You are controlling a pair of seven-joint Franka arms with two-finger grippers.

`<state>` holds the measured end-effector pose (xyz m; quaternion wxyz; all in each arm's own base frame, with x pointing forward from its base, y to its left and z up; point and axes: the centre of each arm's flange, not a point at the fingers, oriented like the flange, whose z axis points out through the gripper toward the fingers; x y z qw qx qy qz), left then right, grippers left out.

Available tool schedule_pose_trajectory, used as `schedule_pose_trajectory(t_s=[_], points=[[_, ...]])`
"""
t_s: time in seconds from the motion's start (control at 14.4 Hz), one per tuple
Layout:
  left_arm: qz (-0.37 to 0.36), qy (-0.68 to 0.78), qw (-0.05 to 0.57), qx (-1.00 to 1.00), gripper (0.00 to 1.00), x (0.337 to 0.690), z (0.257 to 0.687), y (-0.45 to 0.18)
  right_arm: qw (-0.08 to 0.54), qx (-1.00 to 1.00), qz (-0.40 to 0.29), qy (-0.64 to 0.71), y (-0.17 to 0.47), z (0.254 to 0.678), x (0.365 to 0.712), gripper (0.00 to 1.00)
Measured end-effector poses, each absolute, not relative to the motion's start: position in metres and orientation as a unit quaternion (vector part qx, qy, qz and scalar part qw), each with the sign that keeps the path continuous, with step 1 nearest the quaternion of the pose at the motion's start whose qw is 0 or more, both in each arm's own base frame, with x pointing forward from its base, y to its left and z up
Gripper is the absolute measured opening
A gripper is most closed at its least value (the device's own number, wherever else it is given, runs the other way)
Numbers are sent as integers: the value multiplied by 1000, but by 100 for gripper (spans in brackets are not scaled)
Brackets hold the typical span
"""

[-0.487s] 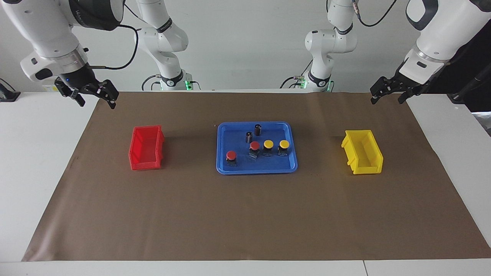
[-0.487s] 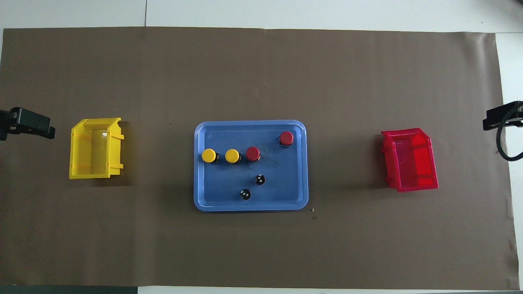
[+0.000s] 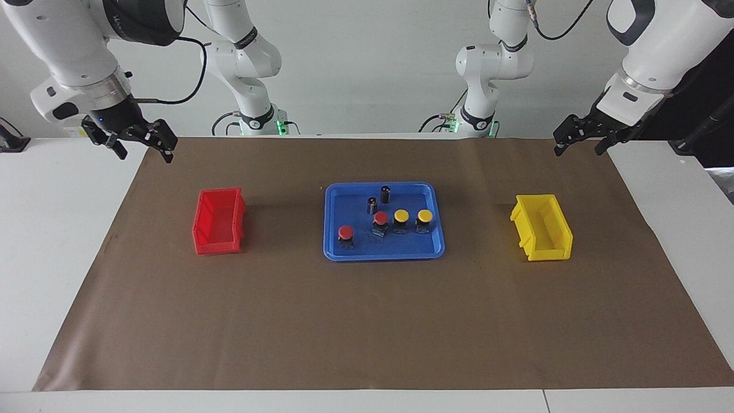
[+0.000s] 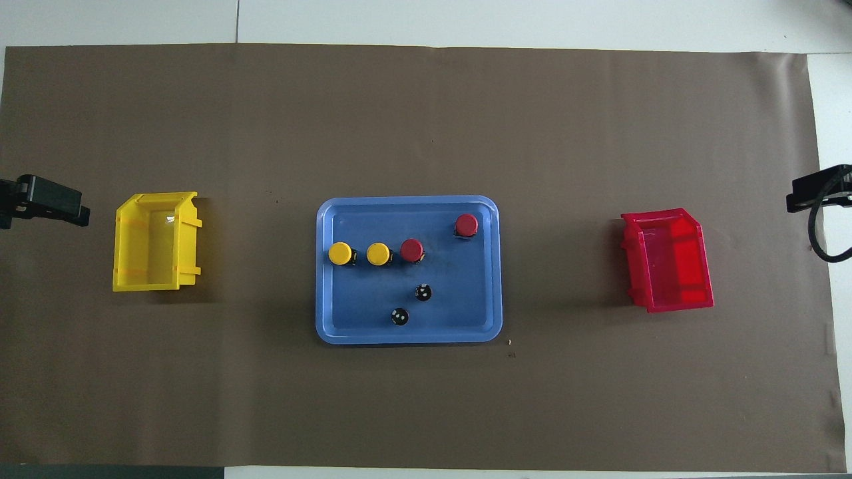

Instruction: Sort red and yellow buttons by color

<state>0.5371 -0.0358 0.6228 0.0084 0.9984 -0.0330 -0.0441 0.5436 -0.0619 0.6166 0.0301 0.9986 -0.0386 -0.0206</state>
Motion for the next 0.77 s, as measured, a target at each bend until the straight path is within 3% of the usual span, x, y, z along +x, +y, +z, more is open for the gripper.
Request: schedule_pose_trajectory(t_s=[0.42,0.56,0.77], points=[[-47,-33,8,998,100,536,622,-36,22,999,-27,-30,-51,614,543,100],[-48,-33,8,998,100,536,622,-36,6,1000,-27,-15,-18,613,546,100],[-48,-33,8,998,100,536,622,-36,-1,1000,-13,-25,80,601,554,100]])
